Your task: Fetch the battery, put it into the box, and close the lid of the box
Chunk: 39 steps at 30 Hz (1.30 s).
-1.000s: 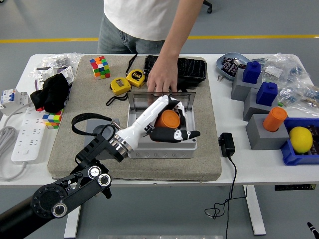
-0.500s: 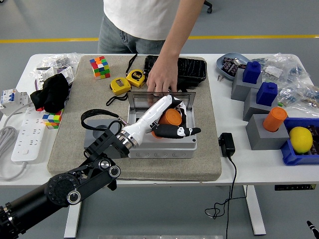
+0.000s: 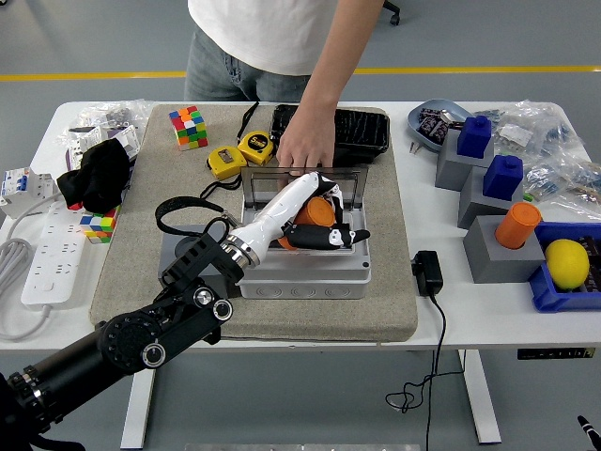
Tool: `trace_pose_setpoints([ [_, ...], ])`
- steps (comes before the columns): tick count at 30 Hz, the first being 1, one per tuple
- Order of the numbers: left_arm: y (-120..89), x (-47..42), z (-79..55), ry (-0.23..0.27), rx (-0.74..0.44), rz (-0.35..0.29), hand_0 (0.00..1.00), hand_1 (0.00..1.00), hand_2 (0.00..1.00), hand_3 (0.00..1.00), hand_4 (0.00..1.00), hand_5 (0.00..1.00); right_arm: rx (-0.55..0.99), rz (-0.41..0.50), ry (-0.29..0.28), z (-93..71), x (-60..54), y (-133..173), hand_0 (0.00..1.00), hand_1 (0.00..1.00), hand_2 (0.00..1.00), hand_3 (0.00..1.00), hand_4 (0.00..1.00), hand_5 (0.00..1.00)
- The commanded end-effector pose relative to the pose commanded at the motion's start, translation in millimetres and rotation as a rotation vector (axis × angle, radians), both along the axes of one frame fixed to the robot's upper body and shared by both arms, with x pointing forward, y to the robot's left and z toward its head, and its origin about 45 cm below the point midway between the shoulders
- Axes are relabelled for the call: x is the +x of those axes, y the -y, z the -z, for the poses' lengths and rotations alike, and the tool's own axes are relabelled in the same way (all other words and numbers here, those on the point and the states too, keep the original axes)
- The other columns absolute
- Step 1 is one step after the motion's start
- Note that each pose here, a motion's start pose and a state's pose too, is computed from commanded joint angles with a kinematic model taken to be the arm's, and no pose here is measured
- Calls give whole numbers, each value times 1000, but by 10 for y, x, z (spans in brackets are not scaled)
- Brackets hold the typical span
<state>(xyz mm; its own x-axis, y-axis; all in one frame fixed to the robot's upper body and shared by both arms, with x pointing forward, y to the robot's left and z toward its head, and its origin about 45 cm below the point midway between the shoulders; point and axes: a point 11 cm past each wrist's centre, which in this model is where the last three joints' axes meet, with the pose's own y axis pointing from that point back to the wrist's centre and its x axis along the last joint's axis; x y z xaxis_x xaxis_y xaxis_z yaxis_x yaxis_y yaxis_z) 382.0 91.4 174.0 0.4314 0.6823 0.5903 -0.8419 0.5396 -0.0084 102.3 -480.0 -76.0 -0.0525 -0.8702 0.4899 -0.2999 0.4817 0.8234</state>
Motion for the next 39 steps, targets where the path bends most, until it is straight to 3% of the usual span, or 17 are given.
trace_pose_setpoints([
  [9,-32,69,68,50,81,-14,35,2,2,2,885,379,-2,-2,0,-6,3,11,799,760,746,739,998,998],
  [25,64,-42,-12,274,248,81,44,2,2,4,895,386,4,3,-2,2,-6,1,799,758,746,738,998,998],
  [29,92,-64,-19,312,284,105,49,2,2,5,906,403,4,3,-4,1,-11,5,799,758,746,740,998,998],
  [32,87,-62,-4,309,284,103,49,2,2,5,906,403,5,3,-4,2,-12,3,799,758,746,740,998,998],
  [33,82,-59,3,305,284,101,52,2,2,11,942,455,5,3,-5,3,-13,1,799,758,746,739,998,998],
  [38,45,-31,12,288,275,88,52,2,2,11,942,455,6,3,-7,6,-17,-1,799,758,746,739,998,998],
  [39,39,-27,11,288,275,88,66,2,16,23,998,669,6,3,-7,6,-18,-1,798,753,744,739,998,998],
])
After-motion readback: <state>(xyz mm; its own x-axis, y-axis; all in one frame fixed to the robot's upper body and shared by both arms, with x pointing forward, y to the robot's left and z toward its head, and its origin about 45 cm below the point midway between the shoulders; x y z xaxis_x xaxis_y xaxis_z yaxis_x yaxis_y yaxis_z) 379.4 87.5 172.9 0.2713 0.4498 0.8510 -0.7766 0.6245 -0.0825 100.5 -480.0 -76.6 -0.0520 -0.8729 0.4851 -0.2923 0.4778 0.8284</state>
